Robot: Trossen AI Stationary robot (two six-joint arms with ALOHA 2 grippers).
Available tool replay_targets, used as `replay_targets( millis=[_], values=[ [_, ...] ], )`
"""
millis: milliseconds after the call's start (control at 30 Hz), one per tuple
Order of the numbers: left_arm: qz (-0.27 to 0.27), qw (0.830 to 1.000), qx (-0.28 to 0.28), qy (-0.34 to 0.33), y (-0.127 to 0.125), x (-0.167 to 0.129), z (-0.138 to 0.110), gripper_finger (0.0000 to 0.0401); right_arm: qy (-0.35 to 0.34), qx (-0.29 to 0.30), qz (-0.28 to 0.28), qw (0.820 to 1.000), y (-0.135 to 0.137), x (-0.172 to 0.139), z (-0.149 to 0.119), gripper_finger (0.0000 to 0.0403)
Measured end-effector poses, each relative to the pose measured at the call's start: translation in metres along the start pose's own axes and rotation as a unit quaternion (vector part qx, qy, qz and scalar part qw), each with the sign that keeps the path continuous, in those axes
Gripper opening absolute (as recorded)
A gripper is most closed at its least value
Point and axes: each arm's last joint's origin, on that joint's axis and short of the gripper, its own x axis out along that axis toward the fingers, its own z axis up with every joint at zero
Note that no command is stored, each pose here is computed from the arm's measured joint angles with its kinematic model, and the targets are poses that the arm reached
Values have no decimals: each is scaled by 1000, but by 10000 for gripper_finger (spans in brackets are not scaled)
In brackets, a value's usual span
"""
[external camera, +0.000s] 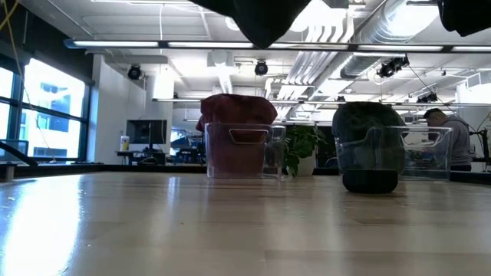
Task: Pick & Place hat
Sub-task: Put the black cap into the right transparent bin
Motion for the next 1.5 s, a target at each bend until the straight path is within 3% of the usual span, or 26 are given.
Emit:
replay_targets(
  millis=[67, 233, 300, 400, 500, 567, 633, 700, 867, 1000, 1133, 1267, 1400, 1500],
  values=[
    [-3, 1000, 0, -8, 0, -1, 2, 1, 38, 1, -10, 999, -2, -1, -3, 6],
    [-8, 1000, -1, -19, 1, -4, 4, 1, 95, -12, -188, 978, -12, -4, -10, 2],
    [-10, 1000, -1, -19, 1, -4, 4, 1, 94, -12, -214, 972, -15, -4, -10, 3],
    [5, 1000, 7, -13, 2, -4, 4, 1, 71, -5, -160, 985, -12, 3, -6, 3],
    [13, 1000, 9, -3, 2, -4, 2, 1, 33, -7, -37, 999, -6, 8, 1, 1],
    [12, 1000, 10, 0, 2, -3, 2, 1, 13, -12, 43, 999, -1, 8, 4, 3],
    [10, 1000, 10, -1, 2, -3, 2, 1, 7, -11, 84, 996, 1, 8, 4, 3],
    [8, 1000, 10, -1, 2, -3, 2, 1, 10, -6, 68, 998, 1, 8, 4, 3],
    [9, 1000, 10, 2, 1, -2, 1, 1, 49, 23, -51, 997, -6, 6, 5, 5],
    [11, 1000, 10, 4, 1, -2, 1, 1, 163, 32, -115, 979, -13, -6, 21, 52],
    [11, 1000, 8, 5, 1, -2, 0, 1, 271, 73, -164, 946, -14, -35, 47, 132],
    [15, 1000, 8, 6, 2, -2, 0, 1, 330, 125, -182, 918, -1, -60, 62, 212],
    [22, 1000, 8, 7, 2, -2, 1, 1, 323, 114, -161, 925, 30, -69, 44, 261],
    [25, 1000, 8, 4, 2, -2, 1, 1, 250, 78, -188, 947, 47, -71, 24, 269]
  ],
)
